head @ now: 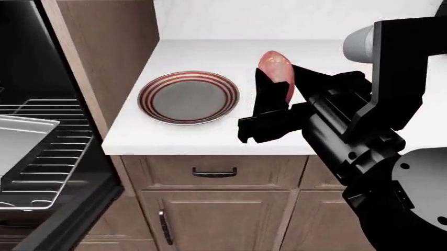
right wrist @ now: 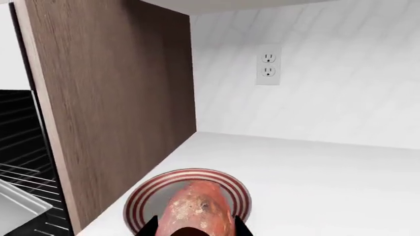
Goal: Pick the sweet potato from the oven and place it on the plate on the counter.
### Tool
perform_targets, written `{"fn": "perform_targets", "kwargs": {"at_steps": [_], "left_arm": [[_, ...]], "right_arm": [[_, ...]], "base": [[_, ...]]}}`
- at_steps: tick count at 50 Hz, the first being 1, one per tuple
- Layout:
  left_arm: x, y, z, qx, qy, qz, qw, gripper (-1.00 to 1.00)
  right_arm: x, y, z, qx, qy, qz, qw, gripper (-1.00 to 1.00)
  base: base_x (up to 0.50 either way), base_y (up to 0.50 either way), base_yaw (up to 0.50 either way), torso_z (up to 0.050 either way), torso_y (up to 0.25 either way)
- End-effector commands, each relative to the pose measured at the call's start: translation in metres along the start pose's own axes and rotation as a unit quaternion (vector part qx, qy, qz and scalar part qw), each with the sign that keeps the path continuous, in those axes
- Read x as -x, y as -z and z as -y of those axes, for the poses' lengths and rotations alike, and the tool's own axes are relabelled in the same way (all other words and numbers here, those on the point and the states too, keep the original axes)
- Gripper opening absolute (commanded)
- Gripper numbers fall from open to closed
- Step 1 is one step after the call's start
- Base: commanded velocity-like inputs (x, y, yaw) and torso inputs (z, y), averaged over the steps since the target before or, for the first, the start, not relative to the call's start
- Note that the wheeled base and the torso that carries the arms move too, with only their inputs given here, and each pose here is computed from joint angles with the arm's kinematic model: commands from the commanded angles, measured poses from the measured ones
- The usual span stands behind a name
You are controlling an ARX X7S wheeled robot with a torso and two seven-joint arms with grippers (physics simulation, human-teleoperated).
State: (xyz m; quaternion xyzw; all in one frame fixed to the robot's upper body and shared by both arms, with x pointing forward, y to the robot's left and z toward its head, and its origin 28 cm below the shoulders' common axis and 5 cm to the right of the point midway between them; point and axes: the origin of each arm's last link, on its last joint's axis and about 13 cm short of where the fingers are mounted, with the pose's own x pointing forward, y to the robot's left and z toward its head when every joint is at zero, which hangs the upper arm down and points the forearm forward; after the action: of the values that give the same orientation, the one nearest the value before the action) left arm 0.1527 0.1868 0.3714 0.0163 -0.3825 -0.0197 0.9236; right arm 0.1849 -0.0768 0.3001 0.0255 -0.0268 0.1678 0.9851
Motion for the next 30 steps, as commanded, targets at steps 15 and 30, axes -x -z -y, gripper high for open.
{"fn": "perform_targets", "kwargs": {"at_steps": [15, 30], "left_arm": [[-0.0006, -0.0018, 0.0009, 0.001, 0.004, 0.003, 1.0, 1.0], [-0.0001, -0.0009, 0.0031, 0.003, 0.007, 0.001, 1.0, 1.0]], "right_arm": [[0.0002, -0.0001, -0.0005, 0.005, 0.002, -0.003, 1.0, -1.0], [-0.0001, -0.002, 0.0013, -0.005, 0.0, 0.004, 1.0, -1.0]], "base": [[0.0, -0.5, 0.0, 0.0, 0.0], [0.0, -0.45, 0.0, 0.0, 0.0]]}}
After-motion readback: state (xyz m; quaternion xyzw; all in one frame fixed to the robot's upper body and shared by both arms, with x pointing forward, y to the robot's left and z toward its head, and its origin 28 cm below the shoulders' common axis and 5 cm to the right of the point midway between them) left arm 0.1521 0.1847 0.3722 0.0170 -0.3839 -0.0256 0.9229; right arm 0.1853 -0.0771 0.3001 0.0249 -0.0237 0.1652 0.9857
